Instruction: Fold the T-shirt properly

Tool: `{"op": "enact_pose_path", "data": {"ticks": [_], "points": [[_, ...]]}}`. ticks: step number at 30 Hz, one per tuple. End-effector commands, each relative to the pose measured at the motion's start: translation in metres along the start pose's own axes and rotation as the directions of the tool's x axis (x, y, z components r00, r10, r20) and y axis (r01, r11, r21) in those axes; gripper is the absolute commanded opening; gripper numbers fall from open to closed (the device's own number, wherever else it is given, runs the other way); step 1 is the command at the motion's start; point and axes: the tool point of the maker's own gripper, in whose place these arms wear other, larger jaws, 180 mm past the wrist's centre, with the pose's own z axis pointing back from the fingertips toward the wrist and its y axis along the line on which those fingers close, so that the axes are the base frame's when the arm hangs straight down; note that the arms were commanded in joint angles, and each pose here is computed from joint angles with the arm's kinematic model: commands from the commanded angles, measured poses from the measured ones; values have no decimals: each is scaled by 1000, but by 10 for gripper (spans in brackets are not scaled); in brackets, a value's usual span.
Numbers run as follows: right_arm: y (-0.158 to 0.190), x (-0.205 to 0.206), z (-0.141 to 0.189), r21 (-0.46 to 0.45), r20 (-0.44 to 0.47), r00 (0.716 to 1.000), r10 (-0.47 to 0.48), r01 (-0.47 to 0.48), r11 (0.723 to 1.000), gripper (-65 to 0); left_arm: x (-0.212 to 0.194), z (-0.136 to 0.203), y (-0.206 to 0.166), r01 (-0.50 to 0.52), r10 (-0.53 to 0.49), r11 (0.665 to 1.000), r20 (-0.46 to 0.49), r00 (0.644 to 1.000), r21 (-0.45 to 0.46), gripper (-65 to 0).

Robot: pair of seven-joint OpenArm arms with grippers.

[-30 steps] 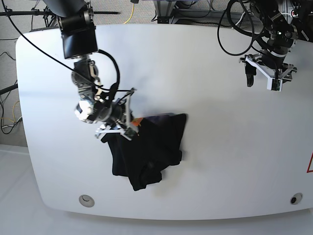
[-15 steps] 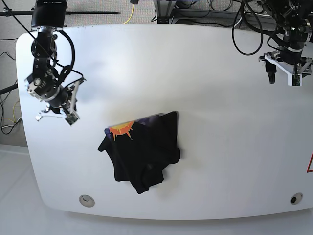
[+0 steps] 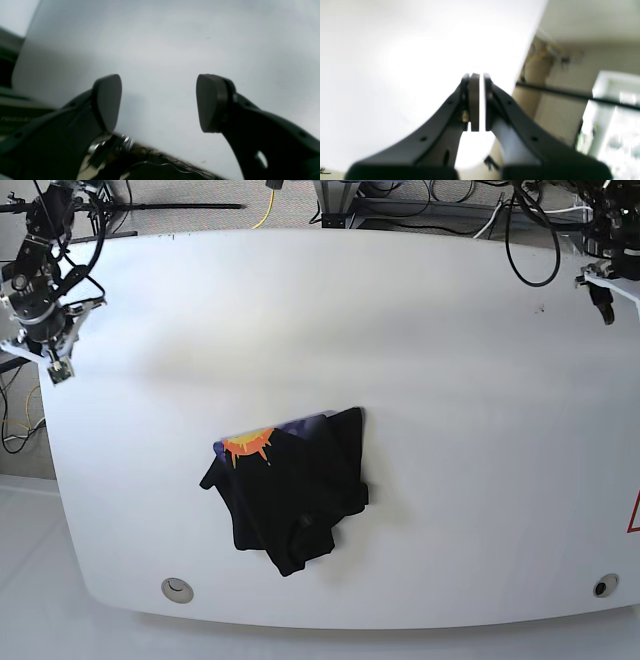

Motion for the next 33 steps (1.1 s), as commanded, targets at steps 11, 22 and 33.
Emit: {"op": "enact_pose_path", "data": {"ticks": [11, 22, 33], "points": [[-37, -77, 37, -129, -144, 985, -96, 78, 989, -631, -40, 55, 89, -72, 92, 956, -55, 994, 286, -230], [-30, -140, 49, -136, -322, 936, -145, 106, 985, -631, -95, 81, 80, -106, 166, 946, -177, 970, 307, -227], [-5, -219, 36, -120, -529, 827, -191, 151, 981, -632, -158, 84, 76, -103, 211, 948, -354, 911, 302, -228]]}}
